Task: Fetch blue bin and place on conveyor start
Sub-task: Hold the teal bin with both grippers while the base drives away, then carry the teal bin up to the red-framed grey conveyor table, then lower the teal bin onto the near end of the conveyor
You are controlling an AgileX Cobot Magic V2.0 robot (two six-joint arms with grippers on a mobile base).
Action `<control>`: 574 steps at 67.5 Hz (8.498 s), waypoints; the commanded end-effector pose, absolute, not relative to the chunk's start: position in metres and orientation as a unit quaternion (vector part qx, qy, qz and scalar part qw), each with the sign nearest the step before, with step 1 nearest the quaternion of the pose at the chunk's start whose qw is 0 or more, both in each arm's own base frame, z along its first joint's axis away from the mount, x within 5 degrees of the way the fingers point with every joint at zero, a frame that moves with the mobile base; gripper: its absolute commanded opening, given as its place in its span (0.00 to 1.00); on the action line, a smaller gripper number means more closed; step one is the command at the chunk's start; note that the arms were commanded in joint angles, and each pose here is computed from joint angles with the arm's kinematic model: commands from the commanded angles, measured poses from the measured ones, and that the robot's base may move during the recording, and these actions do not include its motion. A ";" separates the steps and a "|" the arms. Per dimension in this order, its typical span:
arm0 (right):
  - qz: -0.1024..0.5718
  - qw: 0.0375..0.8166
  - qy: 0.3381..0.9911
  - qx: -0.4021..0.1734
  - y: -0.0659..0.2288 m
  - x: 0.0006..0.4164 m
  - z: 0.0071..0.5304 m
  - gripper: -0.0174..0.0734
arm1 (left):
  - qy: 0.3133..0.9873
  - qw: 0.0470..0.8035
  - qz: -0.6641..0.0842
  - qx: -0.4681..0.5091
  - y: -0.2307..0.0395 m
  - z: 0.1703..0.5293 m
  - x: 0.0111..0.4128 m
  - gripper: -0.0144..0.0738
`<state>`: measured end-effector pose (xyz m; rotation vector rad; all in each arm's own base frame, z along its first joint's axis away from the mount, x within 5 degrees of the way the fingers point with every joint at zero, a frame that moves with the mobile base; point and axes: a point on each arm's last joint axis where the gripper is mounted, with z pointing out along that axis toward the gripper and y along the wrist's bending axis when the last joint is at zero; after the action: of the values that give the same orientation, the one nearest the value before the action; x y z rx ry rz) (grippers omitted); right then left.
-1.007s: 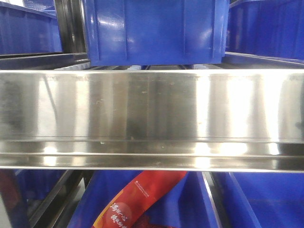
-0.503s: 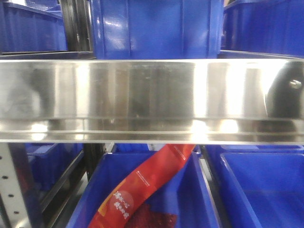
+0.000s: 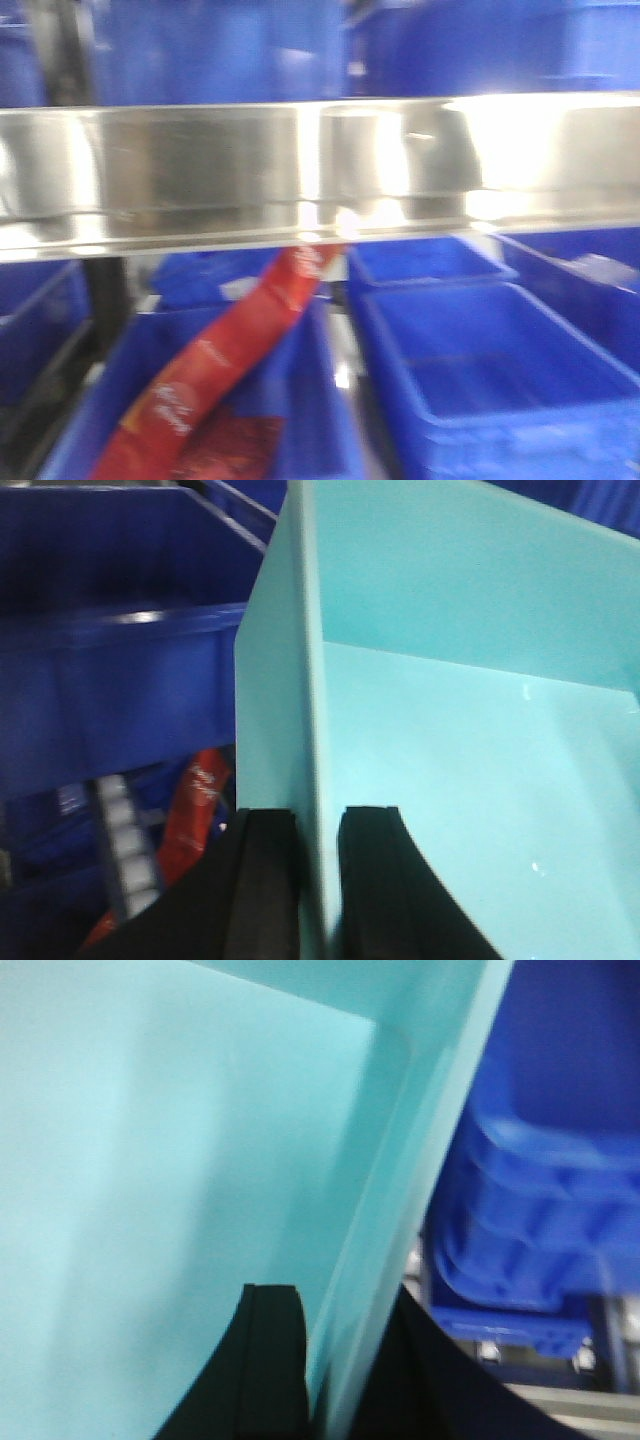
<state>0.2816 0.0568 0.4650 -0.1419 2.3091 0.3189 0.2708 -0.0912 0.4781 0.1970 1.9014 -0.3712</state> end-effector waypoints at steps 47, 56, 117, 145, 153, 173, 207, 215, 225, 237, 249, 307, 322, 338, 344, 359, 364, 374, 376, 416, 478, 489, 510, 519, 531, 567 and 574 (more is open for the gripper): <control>0.103 0.412 0.903 -0.071 0.053 0.279 0.471 0.03 | 0.782 0.594 -0.171 0.075 -0.090 0.490 0.267 0.04; 0.103 0.412 0.903 -0.071 0.053 0.279 0.471 0.03 | 0.782 0.594 -0.171 0.075 -0.090 0.490 0.267 0.04; 0.103 0.412 0.903 -0.071 0.053 0.279 0.471 0.03 | 0.782 0.594 -0.171 0.075 -0.090 0.490 0.267 0.04; 0.103 0.412 0.903 -0.071 0.053 0.279 0.471 0.03 | 0.782 0.594 -0.171 0.075 -0.090 0.490 0.267 0.04; 0.103 0.412 0.903 -0.071 0.053 0.279 0.471 0.03 | 0.782 0.594 -0.171 0.075 -0.090 0.490 0.267 0.04; 0.103 0.412 0.903 -0.071 0.053 0.279 0.471 0.03 | 0.782 0.594 -0.171 0.075 -0.090 0.490 0.267 0.04; 0.103 0.412 0.903 -0.071 0.053 0.279 0.471 0.03 | 0.782 0.594 -0.171 0.075 -0.090 0.490 0.267 0.04; 0.103 0.412 0.903 -0.071 0.053 0.279 0.471 0.03 | 0.782 0.594 -0.171 0.075 -0.090 0.490 0.267 0.04; 0.103 0.412 0.903 -0.071 0.053 0.279 0.471 0.03 | 0.782 0.594 -0.171 0.075 -0.090 0.490 0.267 0.04; 0.103 0.412 0.903 -0.071 0.053 0.279 0.471 0.03 | 0.782 0.594 -0.171 0.075 -0.090 0.490 0.267 0.04; 0.103 0.412 0.903 -0.071 0.053 0.279 0.471 0.03 | 0.782 0.594 -0.171 0.075 -0.090 0.490 0.267 0.04; 0.103 0.412 0.903 -0.071 0.053 0.279 0.471 0.03 | 0.782 0.594 -0.171 0.075 -0.090 0.490 0.267 0.04; 0.104 0.429 0.895 -0.068 0.053 0.281 0.474 0.03 | 0.782 0.594 -0.171 0.075 -0.090 0.490 0.267 0.04; 0.106 0.468 0.875 -0.063 0.053 0.286 0.480 0.03 | 0.782 0.594 -0.171 0.075 -0.090 0.490 0.267 0.04; 0.107 0.490 0.863 -0.061 0.053 0.288 0.484 0.03 | 0.782 0.594 -0.171 0.075 -0.090 0.490 0.267 0.04; 0.110 0.537 0.835 -0.054 0.052 0.293 0.493 0.03 | 0.782 0.594 -0.171 0.075 -0.090 0.490 0.267 0.04; 0.110 0.547 0.828 -0.053 0.052 0.294 0.495 0.03 | 0.782 0.594 -0.171 0.075 -0.090 0.490 0.267 0.04; 0.110 0.555 0.823 -0.052 0.052 0.295 0.497 0.03 | 0.782 0.596 -0.165 0.076 -0.090 0.490 0.268 0.04; 0.110 0.555 0.823 -0.052 0.052 0.295 0.497 0.03 | 0.782 0.596 -0.164 0.077 -0.090 0.490 0.268 0.04; 0.110 0.555 0.823 -0.052 0.052 0.295 0.497 0.03 | 0.782 0.597 -0.160 0.078 -0.089 0.490 0.268 0.04; 0.110 0.555 0.823 -0.052 0.052 0.295 0.497 0.03 | 0.782 0.597 -0.159 0.079 -0.089 0.490 0.268 0.04; 0.110 0.555 0.823 -0.052 0.052 0.295 0.497 0.03 | 0.782 0.597 -0.159 0.079 -0.089 0.490 0.268 0.04; 0.110 0.555 0.823 -0.052 0.052 0.295 0.497 0.03 | 0.782 0.597 -0.159 0.079 -0.089 0.490 0.268 0.04; 0.110 0.555 0.823 -0.052 0.052 0.295 0.497 0.03 | 0.782 0.597 -0.159 0.079 -0.089 0.490 0.268 0.04; 0.110 0.555 0.823 -0.052 0.052 0.295 0.497 0.03 | 0.782 0.597 -0.159 0.079 -0.089 0.490 0.268 0.04; 0.110 0.555 0.823 -0.052 0.052 0.295 0.497 0.03 | 0.782 0.597 -0.159 0.079 -0.089 0.490 0.268 0.04; 0.110 0.555 0.823 -0.052 0.052 0.295 0.497 0.03 | 0.782 0.597 -0.159 0.079 -0.089 0.490 0.268 0.04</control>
<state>0.2980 0.0553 0.4860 -0.1143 2.0174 0.2893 0.2721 -0.0901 0.4806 0.1902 1.8710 -0.3567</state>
